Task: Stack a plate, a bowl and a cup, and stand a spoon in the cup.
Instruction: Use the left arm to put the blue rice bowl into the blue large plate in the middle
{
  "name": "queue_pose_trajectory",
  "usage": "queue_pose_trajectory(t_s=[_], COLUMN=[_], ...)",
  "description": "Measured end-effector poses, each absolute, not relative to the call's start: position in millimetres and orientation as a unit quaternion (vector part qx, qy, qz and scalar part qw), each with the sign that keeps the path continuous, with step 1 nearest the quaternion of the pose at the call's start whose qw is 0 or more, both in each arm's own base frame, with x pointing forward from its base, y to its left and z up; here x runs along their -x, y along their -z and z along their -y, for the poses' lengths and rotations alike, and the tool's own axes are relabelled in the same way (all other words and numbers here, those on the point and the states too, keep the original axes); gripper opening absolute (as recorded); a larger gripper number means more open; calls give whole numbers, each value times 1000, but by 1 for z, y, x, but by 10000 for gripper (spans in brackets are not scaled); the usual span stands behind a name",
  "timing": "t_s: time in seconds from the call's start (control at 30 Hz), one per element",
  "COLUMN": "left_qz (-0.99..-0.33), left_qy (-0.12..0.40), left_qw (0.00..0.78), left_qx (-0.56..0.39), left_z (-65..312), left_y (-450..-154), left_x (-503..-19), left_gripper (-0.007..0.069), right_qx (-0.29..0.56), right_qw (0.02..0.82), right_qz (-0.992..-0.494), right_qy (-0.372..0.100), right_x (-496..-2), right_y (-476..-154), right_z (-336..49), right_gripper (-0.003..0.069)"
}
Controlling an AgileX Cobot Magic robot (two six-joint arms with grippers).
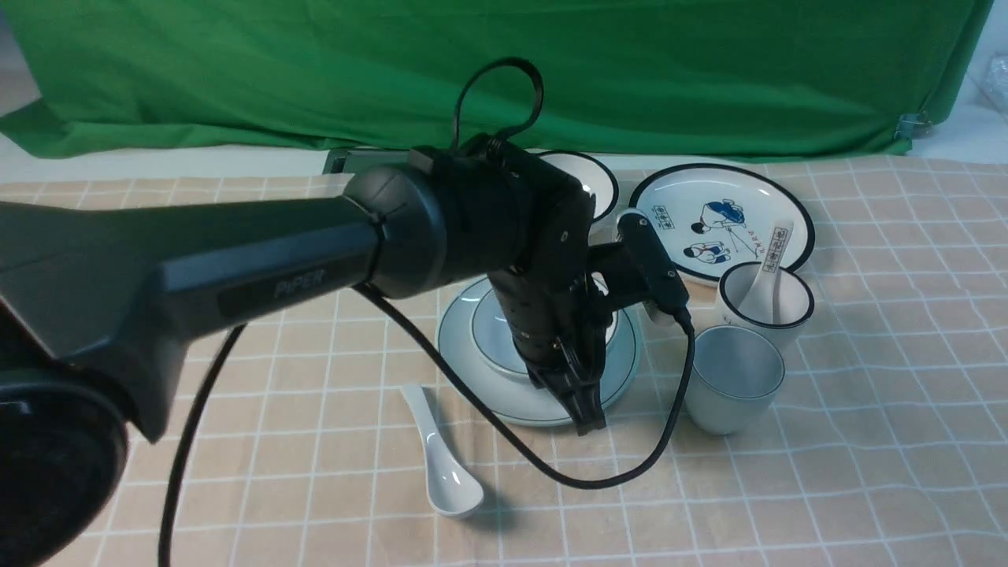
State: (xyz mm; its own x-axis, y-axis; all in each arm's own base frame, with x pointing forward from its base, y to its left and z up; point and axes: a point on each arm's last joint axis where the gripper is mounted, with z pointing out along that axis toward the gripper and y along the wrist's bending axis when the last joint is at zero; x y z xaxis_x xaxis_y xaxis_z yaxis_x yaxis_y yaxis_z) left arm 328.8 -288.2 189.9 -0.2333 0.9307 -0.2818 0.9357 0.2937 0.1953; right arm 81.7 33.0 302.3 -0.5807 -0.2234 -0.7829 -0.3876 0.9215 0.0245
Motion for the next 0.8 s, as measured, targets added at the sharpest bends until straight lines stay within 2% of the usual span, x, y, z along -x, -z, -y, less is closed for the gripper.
queue_pose_trajectory(t_s=[0.2, 0.23, 0.33, 0.37, 0.4, 0.43, 0.47, 0.5, 0.53, 0.6, 0.7, 0.73, 0.77, 0.8], left_qz=[-782, -784, -786, -788, -789, -798, -803, -804, -812, -831, -842, -844, -842, -836], left_qy=[8, 11, 16, 17, 17, 19, 21, 21, 23, 34, 50, 66, 70, 83], left_qw=[169, 160, 146, 142, 140, 134, 130, 128, 129, 154, 185, 227, 237, 279], left_qx=[-600, -600, -600, -599, -598, -587, -581, -580, -568, -534, -504, -482, -479, -465], left_z=[289, 289, 288, 288, 287, 287, 286, 286, 284, 281, 274, 264, 262, 251], left_y=[-189, -188, -188, -187, -187, -188, -190, -190, -197, -222, -256, -294, -303, -333], left_x=[-329, -328, -325, -325, -324, -323, -322, -322, -320, -315, -306, -295, -292, -278], left_gripper=[58, 94, 185, 237, 248, 349, 405, 416, 486, 549, 538, 470, 459, 351], right_qx=[173, 173, 173, 173, 173, 174, 175, 175, 177, 178, 183, 198, 199, 217], right_qw=[424, 426, 425, 424, 424, 415, 407, 401, 388, 368, 352, 337, 333, 323], right_qz=[-884, -883, -883, -884, -884, -888, -891, -894, -899, -907, -911, -912, -913, -911], right_qy=[-97, -97, -97, -97, -97, -97, -97, -96, -96, -99, -109, -124, -125, -136], right_x=[-82, -82, -84, -85, -86, -90, -93, -95, -99, -109, -119, -130, -131, -141], right_y=[-302, -303, -306, -307, -308, -310, -311, -310, -312, -314, -318, -322, -321, -325], right_z=[-33, -33, -33, -34, -34, -35, -36, -37, -38, -41, -46, -54, -54, -63], right_gripper=[179, 223, 296, 318, 328, 355, 360, 360, 356, 328, 291, 256, 254, 244])
